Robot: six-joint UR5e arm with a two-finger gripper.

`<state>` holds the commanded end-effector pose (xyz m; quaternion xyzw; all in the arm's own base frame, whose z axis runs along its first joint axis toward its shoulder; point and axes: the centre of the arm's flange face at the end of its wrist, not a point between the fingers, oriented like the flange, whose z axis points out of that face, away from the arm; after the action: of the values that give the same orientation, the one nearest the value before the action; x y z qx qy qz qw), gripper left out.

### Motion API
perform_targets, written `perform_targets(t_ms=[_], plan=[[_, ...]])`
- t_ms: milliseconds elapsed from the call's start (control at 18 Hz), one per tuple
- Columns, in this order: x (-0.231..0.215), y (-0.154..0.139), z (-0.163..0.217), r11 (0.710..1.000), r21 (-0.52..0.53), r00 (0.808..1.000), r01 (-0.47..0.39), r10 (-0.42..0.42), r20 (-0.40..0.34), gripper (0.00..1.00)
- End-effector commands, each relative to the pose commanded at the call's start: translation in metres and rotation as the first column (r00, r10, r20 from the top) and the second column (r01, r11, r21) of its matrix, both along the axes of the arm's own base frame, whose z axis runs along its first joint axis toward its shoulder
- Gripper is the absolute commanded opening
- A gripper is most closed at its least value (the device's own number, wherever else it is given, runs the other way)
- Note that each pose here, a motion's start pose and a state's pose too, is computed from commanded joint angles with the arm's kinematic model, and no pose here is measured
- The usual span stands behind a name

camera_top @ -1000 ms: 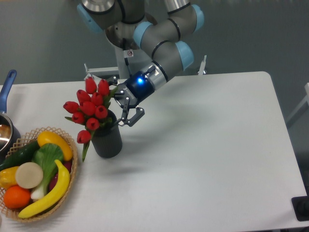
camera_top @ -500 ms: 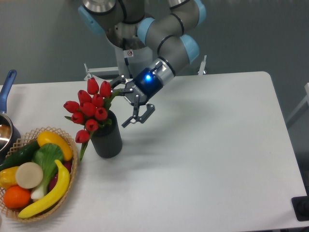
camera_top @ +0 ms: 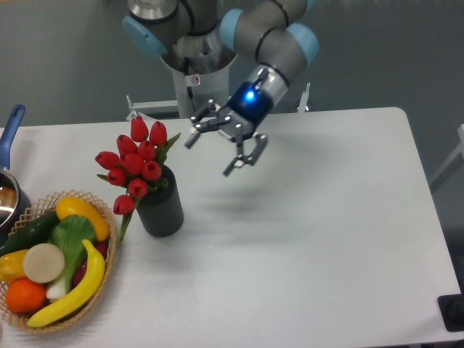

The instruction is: Insert the flowers into the vase

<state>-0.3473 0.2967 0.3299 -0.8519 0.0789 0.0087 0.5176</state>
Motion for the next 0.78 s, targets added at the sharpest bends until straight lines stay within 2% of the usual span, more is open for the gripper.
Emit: perform_targets(t_ms=[167, 278, 389, 500, 611, 667, 778], plan=[[-0.033, -0.009, 0.018, 0.975, -0.206, 0.99, -0.084, 0.058, -0.13, 1.0], [-0.072, -0.01, 0.019, 0.941, -0.311, 0.981, -0.137, 0.086, -0.173, 1.0], [-0.102, -0.007, 0.007, 0.892, -0.419, 0.975, -0.171, 0.09, -0.205, 1.0], [-0.128, 0.012, 0.001, 0.851, -0.493, 0.97, -0.181, 0.071, -0.234, 1.0], [-0.157, 0.028, -0.006, 0.778, -0.582, 0.96, -0.239, 0.099, -0.262, 1.0], [-0.164, 0.04, -0.009, 0.749, -0.615, 0.956, -0.248, 0.087, -0.279, 1.0], [-0.165, 0.052, -0.019, 0.704, -0.673, 0.964, -0.226, 0.062, -0.259, 1.0]])
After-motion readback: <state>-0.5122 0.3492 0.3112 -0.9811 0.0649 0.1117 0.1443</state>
